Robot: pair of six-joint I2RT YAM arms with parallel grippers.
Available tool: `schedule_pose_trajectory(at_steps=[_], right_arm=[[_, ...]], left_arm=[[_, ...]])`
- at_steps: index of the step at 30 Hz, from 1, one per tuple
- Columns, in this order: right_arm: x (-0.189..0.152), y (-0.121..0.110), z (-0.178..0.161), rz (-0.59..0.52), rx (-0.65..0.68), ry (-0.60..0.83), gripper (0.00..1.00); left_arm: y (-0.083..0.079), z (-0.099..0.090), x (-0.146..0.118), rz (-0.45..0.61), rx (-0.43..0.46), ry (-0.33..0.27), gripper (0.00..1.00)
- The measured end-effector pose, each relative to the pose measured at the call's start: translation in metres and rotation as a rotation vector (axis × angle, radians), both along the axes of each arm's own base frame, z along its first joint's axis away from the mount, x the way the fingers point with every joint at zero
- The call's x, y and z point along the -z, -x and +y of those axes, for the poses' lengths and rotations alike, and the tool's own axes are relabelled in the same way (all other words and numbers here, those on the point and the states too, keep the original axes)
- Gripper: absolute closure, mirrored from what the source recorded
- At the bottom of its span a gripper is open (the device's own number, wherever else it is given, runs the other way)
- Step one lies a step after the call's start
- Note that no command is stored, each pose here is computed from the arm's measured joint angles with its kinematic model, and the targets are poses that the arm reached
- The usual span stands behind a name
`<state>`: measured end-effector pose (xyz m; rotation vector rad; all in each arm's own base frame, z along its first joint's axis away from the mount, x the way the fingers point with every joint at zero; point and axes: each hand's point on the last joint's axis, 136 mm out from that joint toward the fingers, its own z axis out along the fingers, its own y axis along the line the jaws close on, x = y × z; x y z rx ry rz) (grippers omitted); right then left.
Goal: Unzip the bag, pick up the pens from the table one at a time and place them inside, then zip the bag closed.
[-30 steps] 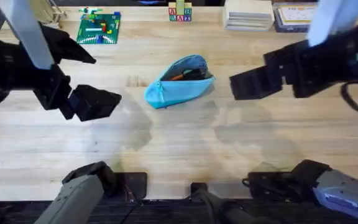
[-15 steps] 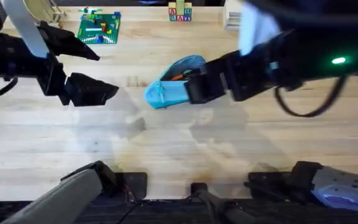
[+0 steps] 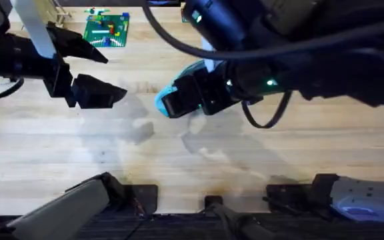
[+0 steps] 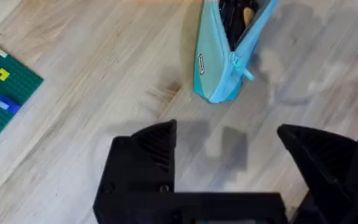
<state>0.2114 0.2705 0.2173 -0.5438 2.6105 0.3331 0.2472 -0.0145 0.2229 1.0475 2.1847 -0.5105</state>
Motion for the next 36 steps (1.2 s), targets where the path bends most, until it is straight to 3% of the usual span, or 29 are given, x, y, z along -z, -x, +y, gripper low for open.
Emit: schedule_pose_trajectory(at_steps=[16, 24, 36], right_arm=[[0.005, -0.003, 0.007, 0.051, 0.118, -0.057, 0.003], [0.006, -0.003, 0.012, 0.073, 0.198, -0.093, 0.003], [0.044, -0.012, 0.033, 0.068, 0.173, -0.003, 0.004]], left_arm=[[-0.001, 0.0, 0.0, -0.014, 0.011, -0.008, 0.007], [0.015, 0.001, 0.001, 0.002, 0.056, -0.005, 0.007], [0.014, 0.01, -0.001, -0.049, 0.06, -0.015, 0.007]])
